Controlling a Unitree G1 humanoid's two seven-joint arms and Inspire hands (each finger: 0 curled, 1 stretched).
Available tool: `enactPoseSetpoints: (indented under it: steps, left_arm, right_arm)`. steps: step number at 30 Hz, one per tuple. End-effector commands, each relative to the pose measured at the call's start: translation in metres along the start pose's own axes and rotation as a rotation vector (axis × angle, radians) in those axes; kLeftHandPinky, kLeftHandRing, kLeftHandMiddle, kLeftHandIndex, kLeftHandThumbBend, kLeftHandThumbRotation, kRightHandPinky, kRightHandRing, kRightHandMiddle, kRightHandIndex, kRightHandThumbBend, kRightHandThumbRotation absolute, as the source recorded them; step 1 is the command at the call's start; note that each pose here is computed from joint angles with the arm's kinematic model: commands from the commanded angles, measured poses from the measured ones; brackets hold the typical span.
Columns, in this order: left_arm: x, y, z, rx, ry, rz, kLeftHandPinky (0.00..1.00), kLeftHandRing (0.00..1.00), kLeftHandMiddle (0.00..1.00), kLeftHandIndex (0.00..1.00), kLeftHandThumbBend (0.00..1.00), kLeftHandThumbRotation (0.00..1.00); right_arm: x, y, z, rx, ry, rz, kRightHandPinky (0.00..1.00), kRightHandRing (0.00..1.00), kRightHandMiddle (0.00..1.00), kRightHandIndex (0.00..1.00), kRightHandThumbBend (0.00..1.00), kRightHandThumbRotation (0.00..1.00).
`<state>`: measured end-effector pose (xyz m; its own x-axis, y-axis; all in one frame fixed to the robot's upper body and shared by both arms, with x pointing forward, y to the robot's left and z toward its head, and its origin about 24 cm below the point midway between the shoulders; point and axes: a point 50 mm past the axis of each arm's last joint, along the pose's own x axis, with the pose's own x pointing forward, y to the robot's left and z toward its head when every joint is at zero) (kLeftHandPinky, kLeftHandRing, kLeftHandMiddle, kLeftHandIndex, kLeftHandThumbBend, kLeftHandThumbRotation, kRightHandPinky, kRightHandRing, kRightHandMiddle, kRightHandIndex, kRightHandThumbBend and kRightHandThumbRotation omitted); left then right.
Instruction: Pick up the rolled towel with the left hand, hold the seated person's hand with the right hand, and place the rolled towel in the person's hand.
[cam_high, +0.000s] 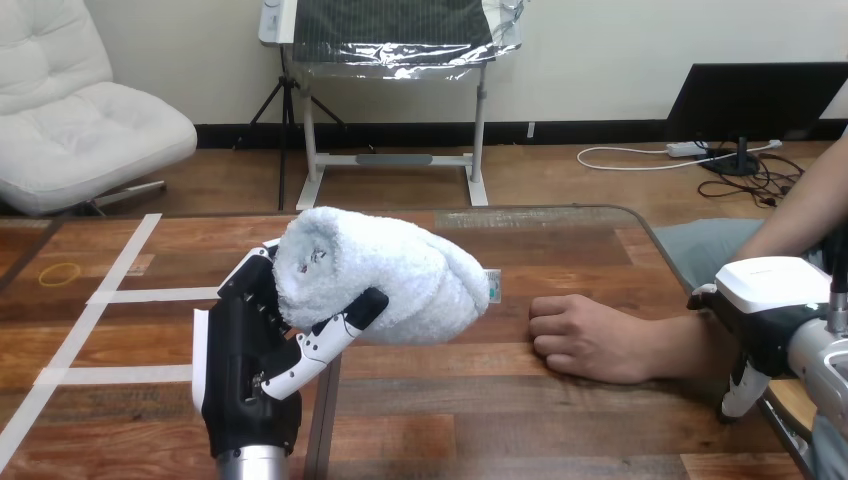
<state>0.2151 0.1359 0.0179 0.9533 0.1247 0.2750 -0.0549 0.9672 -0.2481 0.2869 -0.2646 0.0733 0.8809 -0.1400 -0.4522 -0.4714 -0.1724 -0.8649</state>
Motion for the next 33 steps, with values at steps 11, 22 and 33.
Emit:
enactPoseSetpoints:
  steps: [11, 22, 33]
  left_arm:
    - [0.012, -0.016, 0.019, -0.059, -0.114, -0.017, 0.50, 0.48, 0.49, 0.52, 0.68, 0.00]
    - [0.011, -0.016, 0.020, -0.064, -0.106, -0.012, 0.50, 0.48, 0.49, 0.52, 0.68, 0.00]
    - [0.009, -0.015, 0.021, -0.045, -0.101, -0.012, 0.50, 0.48, 0.48, 0.52, 0.68, 0.00]
  right_arm:
    - [0.013, -0.021, -0.007, -0.033, 0.070, -0.025, 0.98, 0.98, 0.96, 0.90, 0.74, 0.18]
    - [0.021, -0.016, -0.006, -0.054, 0.070, 0.003, 0.95, 0.96, 0.96, 0.89, 0.71, 0.18]
    - [0.029, -0.011, -0.003, -0.090, 0.061, 0.025, 0.93, 0.93, 0.93, 0.87, 0.68, 0.20]
